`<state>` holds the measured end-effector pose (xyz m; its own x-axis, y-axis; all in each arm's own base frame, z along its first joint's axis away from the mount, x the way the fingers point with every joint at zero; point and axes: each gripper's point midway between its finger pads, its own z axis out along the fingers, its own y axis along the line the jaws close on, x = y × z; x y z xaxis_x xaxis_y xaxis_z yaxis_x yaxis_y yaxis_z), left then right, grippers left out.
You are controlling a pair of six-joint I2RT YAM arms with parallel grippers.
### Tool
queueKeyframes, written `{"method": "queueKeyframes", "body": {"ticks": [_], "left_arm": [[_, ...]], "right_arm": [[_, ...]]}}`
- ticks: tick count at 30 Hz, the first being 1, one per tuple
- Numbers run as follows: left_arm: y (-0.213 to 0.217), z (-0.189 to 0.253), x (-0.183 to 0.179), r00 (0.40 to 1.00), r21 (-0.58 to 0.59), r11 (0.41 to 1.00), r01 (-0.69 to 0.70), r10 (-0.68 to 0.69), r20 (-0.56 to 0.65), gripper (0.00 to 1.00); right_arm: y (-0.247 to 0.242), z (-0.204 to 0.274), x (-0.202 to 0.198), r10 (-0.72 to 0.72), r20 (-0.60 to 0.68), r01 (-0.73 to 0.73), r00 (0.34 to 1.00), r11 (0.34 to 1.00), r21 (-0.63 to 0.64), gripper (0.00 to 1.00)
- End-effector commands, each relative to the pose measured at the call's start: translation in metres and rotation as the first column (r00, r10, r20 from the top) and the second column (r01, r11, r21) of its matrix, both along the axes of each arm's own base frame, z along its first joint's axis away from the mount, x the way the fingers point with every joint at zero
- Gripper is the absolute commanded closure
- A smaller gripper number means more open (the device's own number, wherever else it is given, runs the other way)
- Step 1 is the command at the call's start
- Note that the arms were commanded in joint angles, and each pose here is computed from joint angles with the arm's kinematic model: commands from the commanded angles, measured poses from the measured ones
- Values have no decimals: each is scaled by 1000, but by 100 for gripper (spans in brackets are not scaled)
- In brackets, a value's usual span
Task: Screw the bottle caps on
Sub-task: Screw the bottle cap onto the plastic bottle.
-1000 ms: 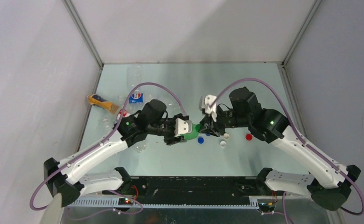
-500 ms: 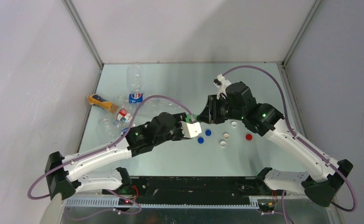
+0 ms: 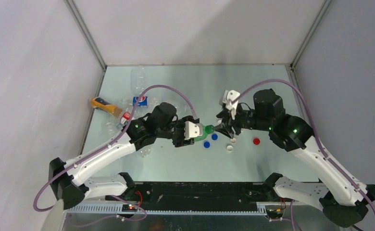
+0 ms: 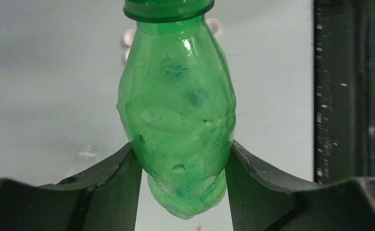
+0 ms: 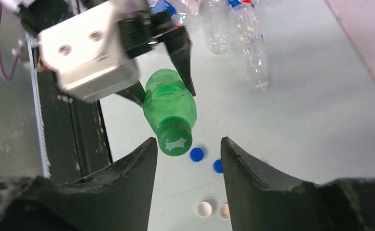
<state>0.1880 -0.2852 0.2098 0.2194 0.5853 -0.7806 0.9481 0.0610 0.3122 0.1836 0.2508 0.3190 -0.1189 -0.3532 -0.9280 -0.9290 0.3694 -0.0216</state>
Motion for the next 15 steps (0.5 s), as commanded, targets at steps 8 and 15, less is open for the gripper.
{"method": "queueKeyframes", "body": {"ticks": [8, 15], "left_arm": [[-10, 15, -36, 972, -41, 978, 207, -210, -108, 85], [-13, 19, -39, 964, -44, 972, 233, -236, -119, 85]], "right_arm": [[-10, -3, -40, 409, 289, -370, 866, 911, -180, 44], [-6, -7, -55, 500, 304, -458, 811, 866, -200, 47]]}}
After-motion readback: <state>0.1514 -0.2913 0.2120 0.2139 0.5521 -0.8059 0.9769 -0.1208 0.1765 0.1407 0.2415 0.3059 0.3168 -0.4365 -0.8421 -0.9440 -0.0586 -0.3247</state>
